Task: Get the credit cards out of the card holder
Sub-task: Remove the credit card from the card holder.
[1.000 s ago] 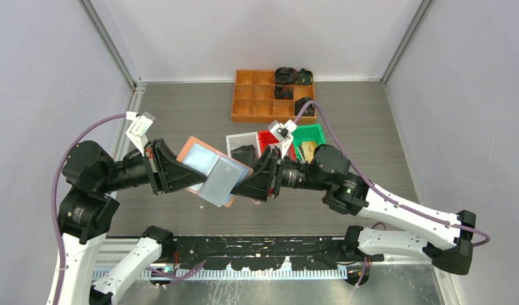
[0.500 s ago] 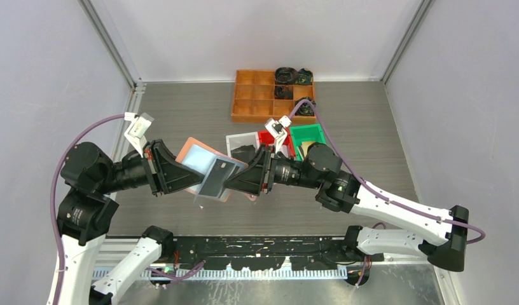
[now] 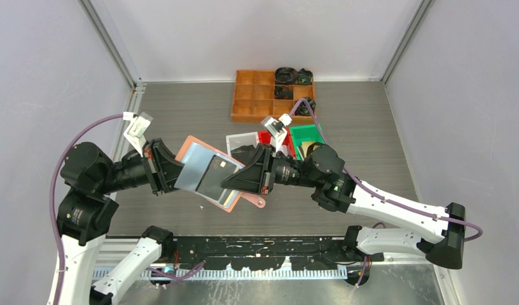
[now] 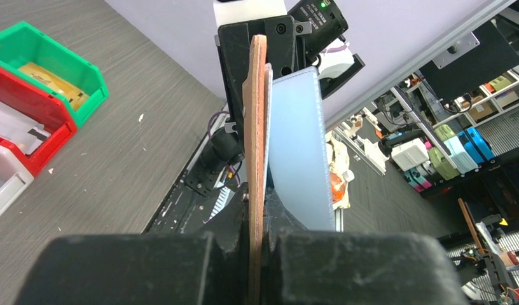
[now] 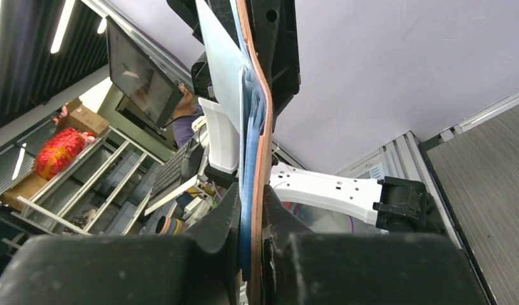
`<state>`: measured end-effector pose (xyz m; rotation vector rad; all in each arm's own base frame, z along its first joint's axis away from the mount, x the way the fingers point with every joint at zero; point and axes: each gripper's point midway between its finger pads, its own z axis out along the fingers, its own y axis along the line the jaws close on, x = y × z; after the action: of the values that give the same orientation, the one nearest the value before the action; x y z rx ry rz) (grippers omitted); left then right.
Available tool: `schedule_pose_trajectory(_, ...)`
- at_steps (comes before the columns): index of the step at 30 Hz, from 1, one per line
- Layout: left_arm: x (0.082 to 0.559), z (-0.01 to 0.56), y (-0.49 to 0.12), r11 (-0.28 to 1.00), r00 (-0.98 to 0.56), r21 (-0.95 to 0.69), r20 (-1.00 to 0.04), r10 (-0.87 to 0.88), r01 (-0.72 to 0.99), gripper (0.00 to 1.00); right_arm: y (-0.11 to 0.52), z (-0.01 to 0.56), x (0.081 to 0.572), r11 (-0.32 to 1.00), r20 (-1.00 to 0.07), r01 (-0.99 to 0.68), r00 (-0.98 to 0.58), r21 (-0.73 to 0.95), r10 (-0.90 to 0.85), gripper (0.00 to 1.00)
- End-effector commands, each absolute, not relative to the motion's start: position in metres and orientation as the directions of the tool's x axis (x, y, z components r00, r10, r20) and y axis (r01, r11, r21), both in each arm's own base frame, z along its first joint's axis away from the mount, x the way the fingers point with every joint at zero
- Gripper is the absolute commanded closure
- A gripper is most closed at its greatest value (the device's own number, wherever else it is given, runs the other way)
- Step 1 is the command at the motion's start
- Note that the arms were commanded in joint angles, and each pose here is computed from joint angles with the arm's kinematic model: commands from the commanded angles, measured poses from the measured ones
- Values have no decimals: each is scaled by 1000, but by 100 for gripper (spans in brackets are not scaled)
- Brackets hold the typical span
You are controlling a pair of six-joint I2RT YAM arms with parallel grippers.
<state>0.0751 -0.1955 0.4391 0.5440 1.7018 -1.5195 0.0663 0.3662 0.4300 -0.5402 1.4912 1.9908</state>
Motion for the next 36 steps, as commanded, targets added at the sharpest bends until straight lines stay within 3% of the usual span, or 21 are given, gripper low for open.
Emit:
schedule_pose_trajectory(1, 69, 453, -193, 191, -551, -581, -813, -191, 791, 99, 356, 459, 64, -242, -639, -697, -716, 675, 280, 95)
schedule_pose_trajectory(3, 74, 451, -191, 224, -541, -576, -817, -200, 786, 92, 355, 459, 64, -236, -637, -695, -718, 679, 279, 97)
schedule_pose_trajectory(7, 87, 455, -183, 327, -491, -548, -836, -245, 770, 66, 351, 454, 66, -198, -651, -707, -705, 679, 280, 99)
schedule_pose_trajectory(11, 105, 470, -168, 457, -394, -494, -868, -302, 740, 59, 340, 447, 72, -114, -688, -742, -660, 661, 301, 99)
schedule_pose_trajectory(13, 104, 477, -168, 460, -376, -478, -877, -299, 749, 55, 334, 447, 74, -96, -695, -750, -646, 654, 317, 99)
schedule_pose_trajectory(22, 74, 456, -194, 197, -553, -583, -811, -191, 788, 54, 336, 455, 65, -143, -707, -759, -645, 635, 290, 99)
schedule_pose_trajectory(31, 65, 464, -190, 195, -498, -529, -847, -186, 826, 57, 339, 452, 68, -122, -708, -757, -646, 642, 286, 99)
schedule_pose_trajectory(36, 74, 479, -180, 299, -394, -456, -886, -245, 838, 58, 339, 450, 71, -100, -708, -755, -646, 648, 286, 99)
